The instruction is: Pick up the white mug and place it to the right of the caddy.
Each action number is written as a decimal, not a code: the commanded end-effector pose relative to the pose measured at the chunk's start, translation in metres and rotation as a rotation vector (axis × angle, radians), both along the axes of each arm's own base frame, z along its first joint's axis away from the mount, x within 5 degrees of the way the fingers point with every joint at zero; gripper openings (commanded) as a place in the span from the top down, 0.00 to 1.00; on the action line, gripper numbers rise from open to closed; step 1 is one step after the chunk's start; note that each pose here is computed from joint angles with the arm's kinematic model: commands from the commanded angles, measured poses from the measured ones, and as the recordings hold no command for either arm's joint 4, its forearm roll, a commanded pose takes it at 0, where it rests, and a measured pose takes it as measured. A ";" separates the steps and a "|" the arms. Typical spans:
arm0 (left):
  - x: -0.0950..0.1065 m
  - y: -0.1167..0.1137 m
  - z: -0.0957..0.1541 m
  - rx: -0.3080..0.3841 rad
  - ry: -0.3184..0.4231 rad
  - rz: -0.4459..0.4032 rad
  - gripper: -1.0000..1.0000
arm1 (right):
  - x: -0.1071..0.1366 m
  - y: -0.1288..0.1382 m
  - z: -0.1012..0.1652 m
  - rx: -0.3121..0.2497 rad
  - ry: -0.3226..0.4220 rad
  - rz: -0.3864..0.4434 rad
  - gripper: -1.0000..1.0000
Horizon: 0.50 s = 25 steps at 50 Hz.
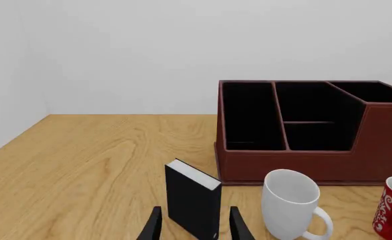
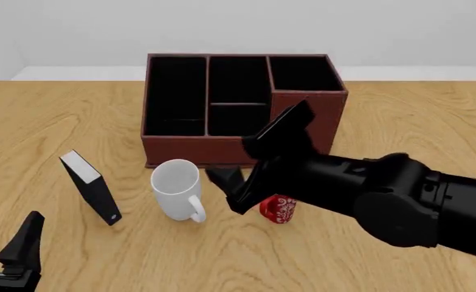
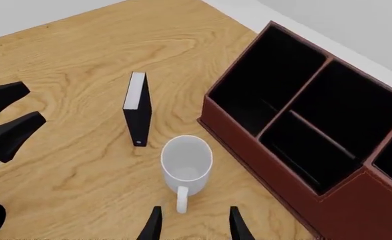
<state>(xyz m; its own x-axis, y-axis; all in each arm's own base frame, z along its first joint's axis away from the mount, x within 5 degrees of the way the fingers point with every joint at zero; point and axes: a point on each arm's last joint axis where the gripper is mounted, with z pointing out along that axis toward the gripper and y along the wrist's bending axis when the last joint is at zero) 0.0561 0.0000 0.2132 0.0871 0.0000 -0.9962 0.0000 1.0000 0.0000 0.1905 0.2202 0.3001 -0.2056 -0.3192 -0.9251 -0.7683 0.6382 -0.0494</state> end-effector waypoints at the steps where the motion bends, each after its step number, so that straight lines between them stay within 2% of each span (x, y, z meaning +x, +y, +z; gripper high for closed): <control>1: 0.000 0.000 0.000 0.000 0.000 0.000 0.00 | 0.001 0.006 -0.010 -0.011 0.016 0.010 0.00; 10: 0.000 0.000 0.000 0.000 0.000 0.000 0.00 | 0.002 0.016 -0.024 -0.019 0.036 0.023 0.00; 25: 0.000 0.000 0.000 0.000 0.000 0.000 0.00 | 0.009 0.022 -0.033 0.010 0.067 -0.001 0.00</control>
